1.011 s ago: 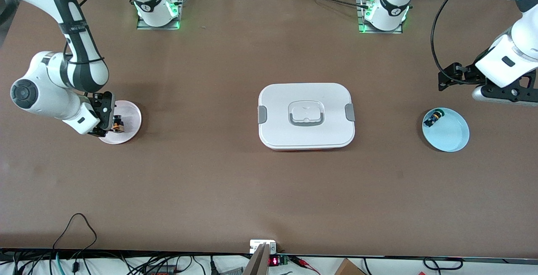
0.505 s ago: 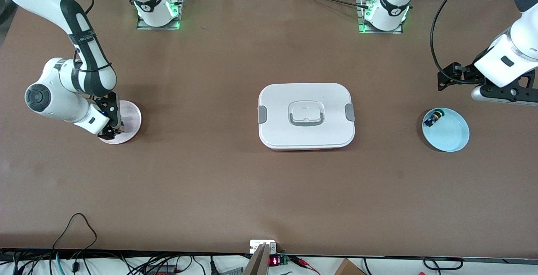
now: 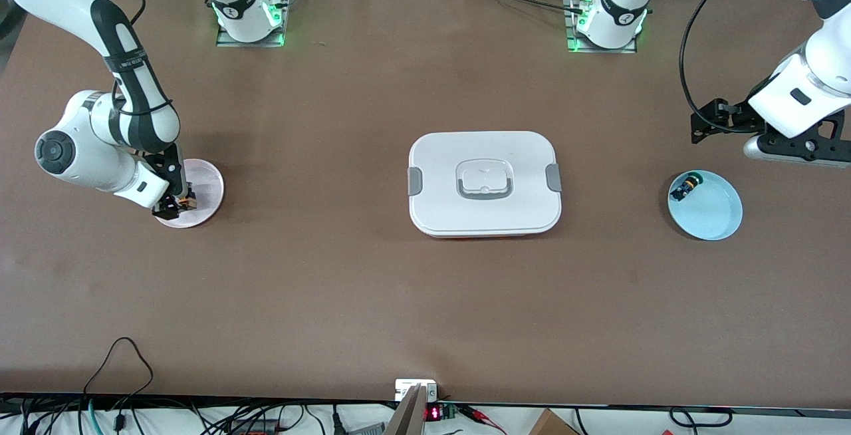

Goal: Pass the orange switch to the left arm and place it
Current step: 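Close the right gripper on the orange switch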

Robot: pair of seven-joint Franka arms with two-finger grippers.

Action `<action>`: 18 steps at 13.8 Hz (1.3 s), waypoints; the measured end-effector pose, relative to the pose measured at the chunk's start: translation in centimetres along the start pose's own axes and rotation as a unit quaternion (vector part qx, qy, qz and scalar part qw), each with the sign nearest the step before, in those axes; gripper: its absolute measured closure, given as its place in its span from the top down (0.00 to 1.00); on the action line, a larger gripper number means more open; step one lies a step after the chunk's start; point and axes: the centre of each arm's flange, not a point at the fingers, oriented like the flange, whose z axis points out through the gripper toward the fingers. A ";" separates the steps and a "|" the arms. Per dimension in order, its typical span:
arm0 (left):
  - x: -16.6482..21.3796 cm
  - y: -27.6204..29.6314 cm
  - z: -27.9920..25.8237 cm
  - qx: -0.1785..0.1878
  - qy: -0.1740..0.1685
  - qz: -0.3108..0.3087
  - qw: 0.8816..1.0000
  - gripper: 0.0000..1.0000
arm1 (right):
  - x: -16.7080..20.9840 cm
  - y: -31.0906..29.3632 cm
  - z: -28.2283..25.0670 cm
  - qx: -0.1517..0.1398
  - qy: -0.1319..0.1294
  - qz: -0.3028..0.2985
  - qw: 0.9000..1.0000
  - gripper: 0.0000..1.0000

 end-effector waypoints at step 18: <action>0.0 0.0 0.0 0.000 0.000 0.000 1.000 1.00 | -1.5 -0.3 3.0 -0.007 0.001 0.016 1.000 1.00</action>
